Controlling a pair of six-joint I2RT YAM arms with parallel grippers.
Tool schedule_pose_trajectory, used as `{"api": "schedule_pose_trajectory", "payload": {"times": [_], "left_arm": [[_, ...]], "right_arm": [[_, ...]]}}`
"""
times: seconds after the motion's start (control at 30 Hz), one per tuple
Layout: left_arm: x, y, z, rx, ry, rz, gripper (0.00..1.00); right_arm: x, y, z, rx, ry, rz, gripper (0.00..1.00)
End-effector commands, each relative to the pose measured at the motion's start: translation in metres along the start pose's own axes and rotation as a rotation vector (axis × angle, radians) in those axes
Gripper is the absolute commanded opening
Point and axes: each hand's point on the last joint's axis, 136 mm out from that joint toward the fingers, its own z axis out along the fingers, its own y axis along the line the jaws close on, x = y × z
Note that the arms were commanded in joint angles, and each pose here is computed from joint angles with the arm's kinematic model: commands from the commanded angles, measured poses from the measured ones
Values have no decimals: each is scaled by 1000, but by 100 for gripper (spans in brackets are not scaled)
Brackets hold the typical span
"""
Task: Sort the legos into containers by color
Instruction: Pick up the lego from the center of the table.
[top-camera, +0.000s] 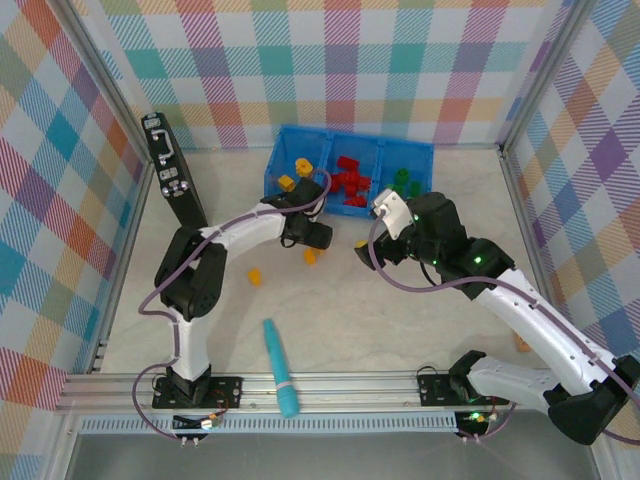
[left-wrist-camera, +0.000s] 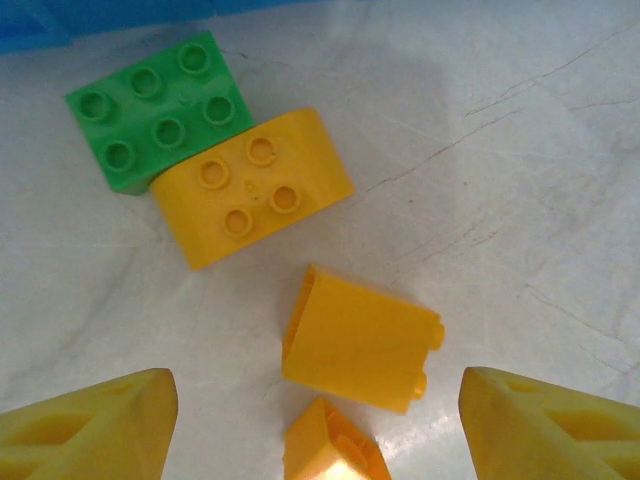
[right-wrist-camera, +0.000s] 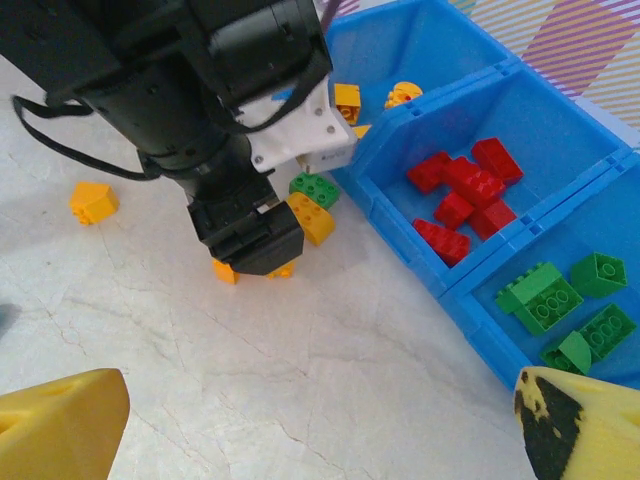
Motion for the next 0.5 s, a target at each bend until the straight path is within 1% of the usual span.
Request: {"api": "schedule_pose_trajectory", "payload": {"times": [0.0, 0.1, 0.2, 0.27, 0.3, 0.47], "left_arm": [[-7, -12, 13, 32, 0, 22, 73], [-4, -17, 24, 42, 14, 28, 71], [-4, -19, 32, 50, 17, 23, 60], [-5, -19, 34, 49, 15, 20, 49], [-3, -19, 36, 49, 23, 20, 45], [1, -15, 32, 28, 37, 21, 34]], "right_arm": [[-6, 2, -2, -8, -28, -2, 99], [-5, 1, -2, 0, -24, -8, 99], [-4, -1, -2, 8, -23, -14, 99], [-4, -1, -1, 10, -24, -15, 99], [-4, -1, 0, 10, -23, -17, 99], [-5, -3, -1, 23, -28, -26, 99]]}}
